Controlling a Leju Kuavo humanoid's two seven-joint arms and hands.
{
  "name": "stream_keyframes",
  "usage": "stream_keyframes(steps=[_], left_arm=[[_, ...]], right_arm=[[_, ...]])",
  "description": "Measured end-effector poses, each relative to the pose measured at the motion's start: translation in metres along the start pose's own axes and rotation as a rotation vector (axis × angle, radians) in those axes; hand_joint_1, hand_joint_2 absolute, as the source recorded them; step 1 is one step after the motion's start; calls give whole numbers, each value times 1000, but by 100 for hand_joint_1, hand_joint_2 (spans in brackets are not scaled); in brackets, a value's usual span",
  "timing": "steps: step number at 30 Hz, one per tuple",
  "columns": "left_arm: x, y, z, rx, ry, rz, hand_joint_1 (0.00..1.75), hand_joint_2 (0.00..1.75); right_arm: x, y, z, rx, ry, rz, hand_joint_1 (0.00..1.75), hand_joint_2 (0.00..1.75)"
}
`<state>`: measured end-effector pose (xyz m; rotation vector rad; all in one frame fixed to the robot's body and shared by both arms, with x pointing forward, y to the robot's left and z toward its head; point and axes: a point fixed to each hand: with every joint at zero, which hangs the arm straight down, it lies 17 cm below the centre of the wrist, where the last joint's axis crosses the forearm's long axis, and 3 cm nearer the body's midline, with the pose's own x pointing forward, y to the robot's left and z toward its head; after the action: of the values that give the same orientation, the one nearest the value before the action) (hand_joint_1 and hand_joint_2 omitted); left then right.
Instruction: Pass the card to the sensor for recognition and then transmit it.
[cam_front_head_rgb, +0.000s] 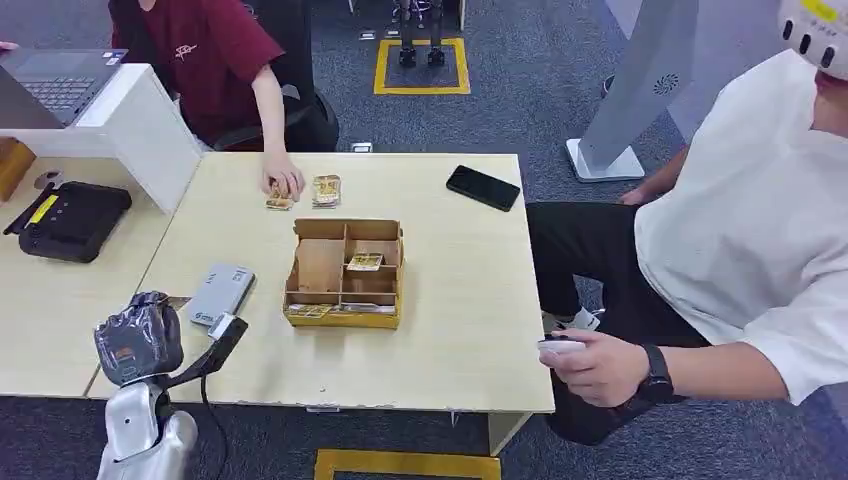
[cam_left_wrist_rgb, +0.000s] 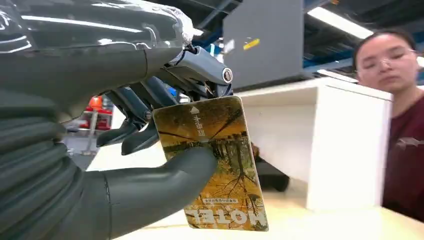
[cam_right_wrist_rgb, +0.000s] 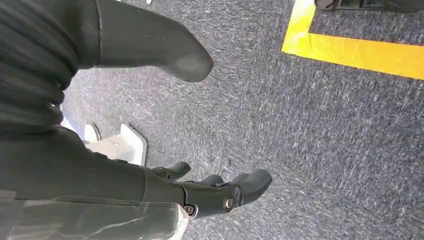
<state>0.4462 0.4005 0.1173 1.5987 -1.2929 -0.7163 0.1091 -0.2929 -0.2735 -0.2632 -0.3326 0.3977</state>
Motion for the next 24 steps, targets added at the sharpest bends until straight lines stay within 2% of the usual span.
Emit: stream_keyframes(steps=[3,6,12,19,24], left_arm=[[6,-5,3,-15,-16,23,175,175],[19,-12,3,-26,-30,151,175,175],[38,-36,3,-113,44,516,175,175],[45,-38,0,-132,81,639,175,175],[49,-36,-4,-151,122,802,175,175]], right_arm=[[0,0,0,0,1,4,0,175],[0,0,0,0,0,4,0,175],[3,-1,0,-9,-4,2,0,175],[3,-1,0,-9,-3,6,0,175],[3,-1,0,-8,-3,8,0,175]])
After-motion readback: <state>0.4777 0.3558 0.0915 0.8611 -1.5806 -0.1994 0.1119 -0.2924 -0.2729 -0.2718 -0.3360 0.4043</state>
